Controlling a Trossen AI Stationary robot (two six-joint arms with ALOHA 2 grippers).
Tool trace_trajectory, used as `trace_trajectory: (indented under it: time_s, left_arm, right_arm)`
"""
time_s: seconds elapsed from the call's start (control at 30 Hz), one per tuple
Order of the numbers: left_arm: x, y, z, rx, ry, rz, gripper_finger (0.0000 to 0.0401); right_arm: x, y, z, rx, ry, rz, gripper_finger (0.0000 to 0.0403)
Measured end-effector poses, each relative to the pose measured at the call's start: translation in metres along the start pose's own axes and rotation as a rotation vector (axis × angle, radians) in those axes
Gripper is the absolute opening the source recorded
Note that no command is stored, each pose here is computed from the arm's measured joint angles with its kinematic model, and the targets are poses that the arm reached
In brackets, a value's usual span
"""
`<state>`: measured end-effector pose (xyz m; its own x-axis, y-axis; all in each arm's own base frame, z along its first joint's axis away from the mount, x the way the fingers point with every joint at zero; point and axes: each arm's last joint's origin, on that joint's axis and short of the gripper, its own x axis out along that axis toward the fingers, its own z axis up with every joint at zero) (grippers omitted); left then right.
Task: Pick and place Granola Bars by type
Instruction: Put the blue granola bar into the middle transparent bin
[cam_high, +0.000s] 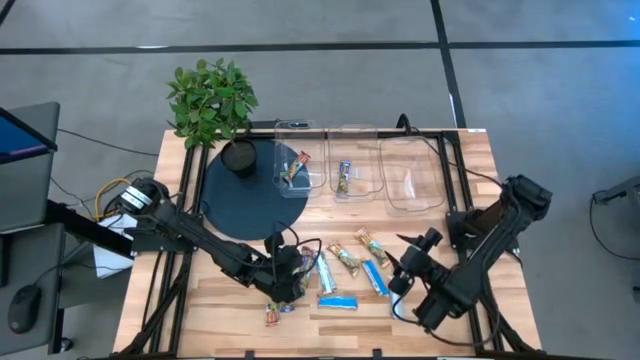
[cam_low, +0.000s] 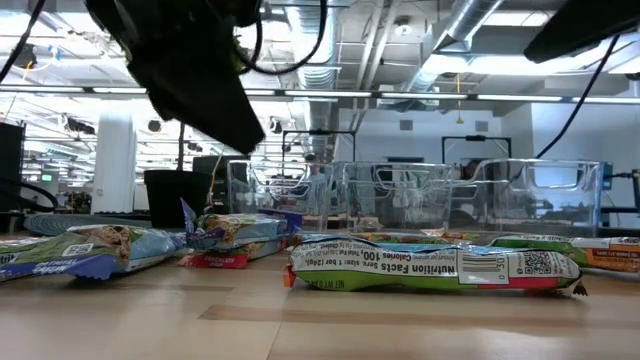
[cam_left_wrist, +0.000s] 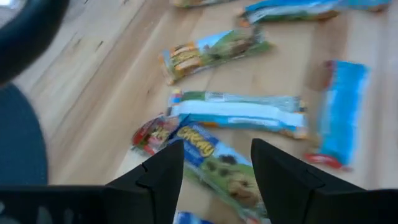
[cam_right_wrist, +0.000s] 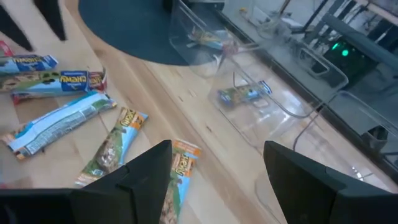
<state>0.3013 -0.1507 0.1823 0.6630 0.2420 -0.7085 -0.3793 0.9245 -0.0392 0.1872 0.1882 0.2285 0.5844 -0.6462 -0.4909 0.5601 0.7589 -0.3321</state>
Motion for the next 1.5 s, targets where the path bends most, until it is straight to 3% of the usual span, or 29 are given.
trace_trajectory:
  time_s: [0.2,0.7,1.07,1.33,1.5]
  left_arm:
    - [0.017,-0.003,-0.007,-0.010,0.009,0.010,0.0196]
    - [0.030,-0.007,-0.014,-0.006,0.061,-0.001,0.0294]
    - [0.047,-0.013,-0.023,0.042,0.136,0.023,0.0299]
    - [0.041,-0.003,-0.025,0.073,0.211,0.176,0.0293]
    - [0.037,-0.007,-0.015,0.107,0.195,0.188,0.0282]
  right_arm:
    - [0.000,0.007,-0.007,-0.002,-0.028,-0.014,0.0249]
    - [0.001,0.008,-0.006,0.008,-0.050,-0.013,0.0249]
    - [0.001,0.008,-0.006,0.012,-0.069,-0.012,0.0249]
    - [0.001,0.008,-0.006,0.014,-0.069,-0.010,0.0249]
    - [0.001,0.008,-0.006,0.013,-0.069,-0.010,0.0249]
